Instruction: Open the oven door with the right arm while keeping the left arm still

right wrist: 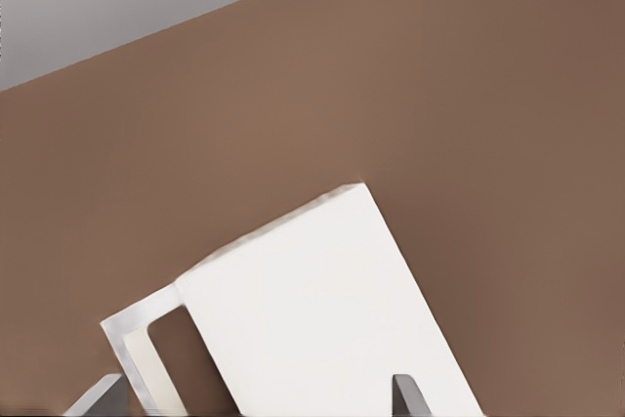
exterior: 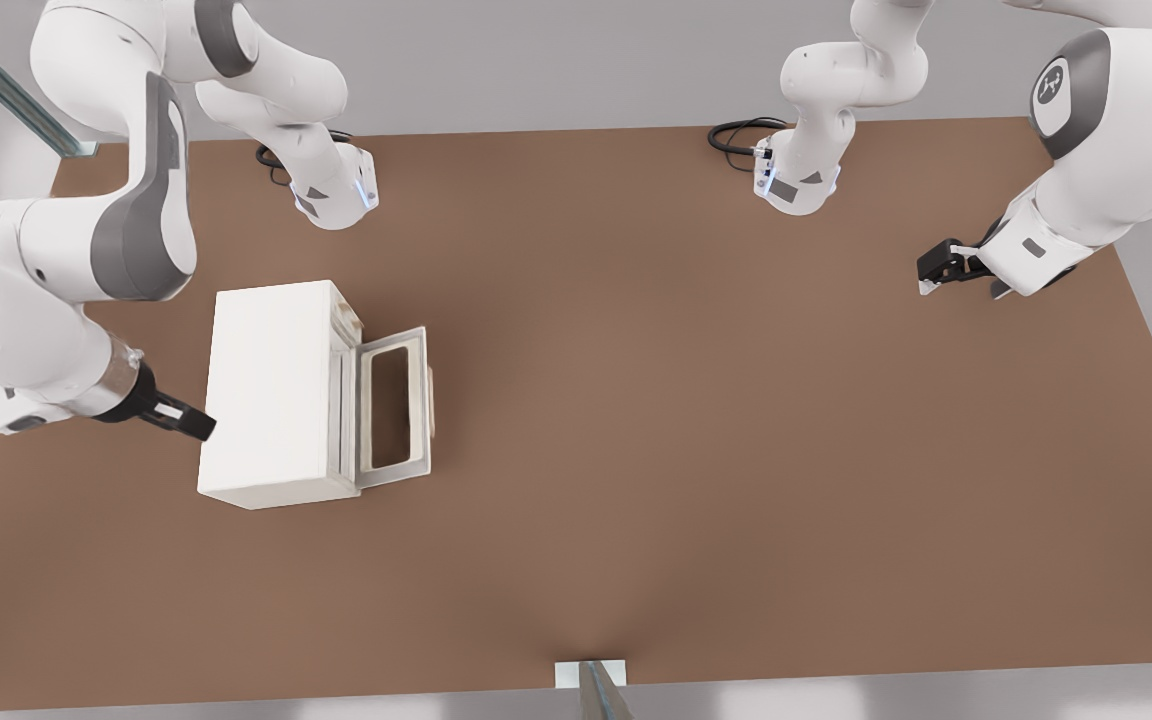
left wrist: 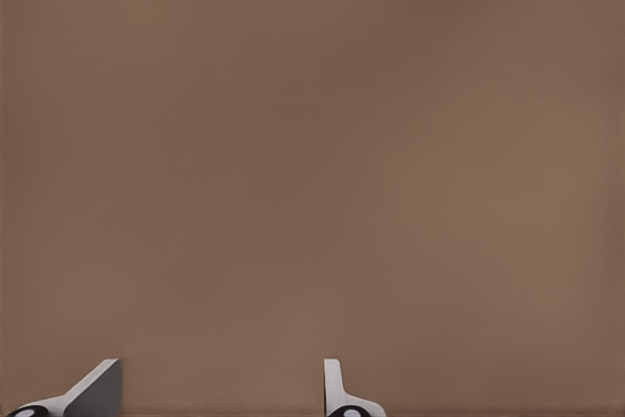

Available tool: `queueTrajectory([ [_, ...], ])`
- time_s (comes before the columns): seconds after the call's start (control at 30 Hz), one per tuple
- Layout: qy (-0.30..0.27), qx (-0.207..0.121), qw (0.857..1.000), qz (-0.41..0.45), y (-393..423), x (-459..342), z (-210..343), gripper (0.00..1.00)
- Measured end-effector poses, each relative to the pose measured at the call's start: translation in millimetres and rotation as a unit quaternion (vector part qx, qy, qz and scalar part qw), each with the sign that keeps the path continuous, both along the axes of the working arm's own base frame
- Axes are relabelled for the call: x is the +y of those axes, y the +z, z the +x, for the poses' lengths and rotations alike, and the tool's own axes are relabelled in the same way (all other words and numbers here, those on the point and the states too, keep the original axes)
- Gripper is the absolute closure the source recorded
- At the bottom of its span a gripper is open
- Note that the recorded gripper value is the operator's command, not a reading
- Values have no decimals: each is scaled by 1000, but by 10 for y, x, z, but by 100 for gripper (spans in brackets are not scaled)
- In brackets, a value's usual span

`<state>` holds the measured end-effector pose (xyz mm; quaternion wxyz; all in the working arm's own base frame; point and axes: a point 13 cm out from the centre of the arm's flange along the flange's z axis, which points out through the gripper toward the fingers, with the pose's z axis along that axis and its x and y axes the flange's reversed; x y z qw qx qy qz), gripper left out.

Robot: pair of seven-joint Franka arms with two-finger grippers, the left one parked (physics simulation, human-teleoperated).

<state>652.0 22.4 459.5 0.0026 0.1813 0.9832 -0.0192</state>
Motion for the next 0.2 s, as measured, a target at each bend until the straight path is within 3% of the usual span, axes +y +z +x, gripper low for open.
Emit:
queueTrajectory([
  [0.2, 71, 15, 997, -3, -81, -33, 0, 0],
])
